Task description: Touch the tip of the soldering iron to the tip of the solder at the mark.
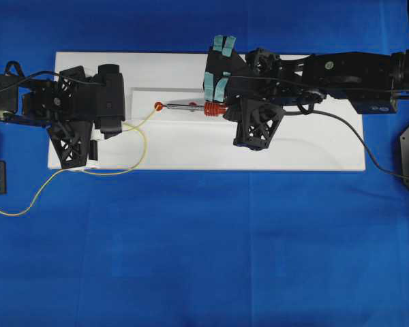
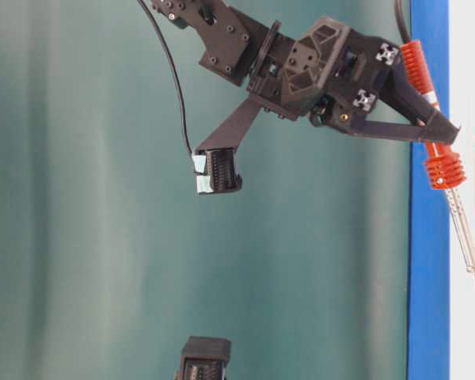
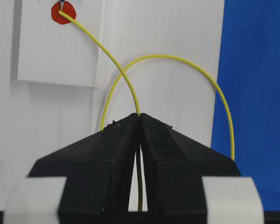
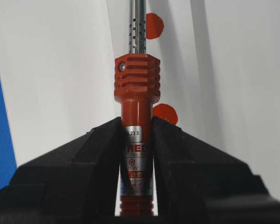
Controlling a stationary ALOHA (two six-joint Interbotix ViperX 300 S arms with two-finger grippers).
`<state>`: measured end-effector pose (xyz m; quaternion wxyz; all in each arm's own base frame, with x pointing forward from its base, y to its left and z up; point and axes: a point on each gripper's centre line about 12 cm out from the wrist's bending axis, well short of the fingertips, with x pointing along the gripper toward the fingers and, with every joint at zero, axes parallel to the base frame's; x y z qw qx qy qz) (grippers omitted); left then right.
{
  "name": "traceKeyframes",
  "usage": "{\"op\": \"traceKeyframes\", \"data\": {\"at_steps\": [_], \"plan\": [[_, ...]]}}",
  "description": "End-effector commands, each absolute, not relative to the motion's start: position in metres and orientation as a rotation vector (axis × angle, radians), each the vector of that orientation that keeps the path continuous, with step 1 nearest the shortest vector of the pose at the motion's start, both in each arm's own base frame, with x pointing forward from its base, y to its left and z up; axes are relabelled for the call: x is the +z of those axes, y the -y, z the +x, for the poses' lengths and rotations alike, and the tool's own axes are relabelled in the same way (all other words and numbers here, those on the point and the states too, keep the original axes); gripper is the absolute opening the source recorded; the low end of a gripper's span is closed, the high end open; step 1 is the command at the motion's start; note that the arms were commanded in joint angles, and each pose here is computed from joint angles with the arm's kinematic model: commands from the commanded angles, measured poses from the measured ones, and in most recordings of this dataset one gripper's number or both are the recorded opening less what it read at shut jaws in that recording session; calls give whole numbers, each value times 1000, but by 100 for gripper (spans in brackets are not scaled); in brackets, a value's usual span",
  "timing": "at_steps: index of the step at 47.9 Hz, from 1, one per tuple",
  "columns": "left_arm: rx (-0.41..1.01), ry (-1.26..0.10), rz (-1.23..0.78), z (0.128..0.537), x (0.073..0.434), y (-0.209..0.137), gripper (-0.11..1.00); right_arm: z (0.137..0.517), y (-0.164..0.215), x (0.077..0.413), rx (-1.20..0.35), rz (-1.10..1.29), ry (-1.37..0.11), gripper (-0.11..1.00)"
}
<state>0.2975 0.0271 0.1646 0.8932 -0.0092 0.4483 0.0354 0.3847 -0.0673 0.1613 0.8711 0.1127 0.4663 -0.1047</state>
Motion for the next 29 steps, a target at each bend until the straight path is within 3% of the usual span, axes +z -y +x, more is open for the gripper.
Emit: {"op": "traceKeyframes", "data": {"at_steps": [1,29], "plan": [[75,-902,-15,300,172,-28,2,392,69,175,-217,232,-927,6],[75,-904,-17,300,172,-28,2,391,69,172,-218,230,-937,6]]}}
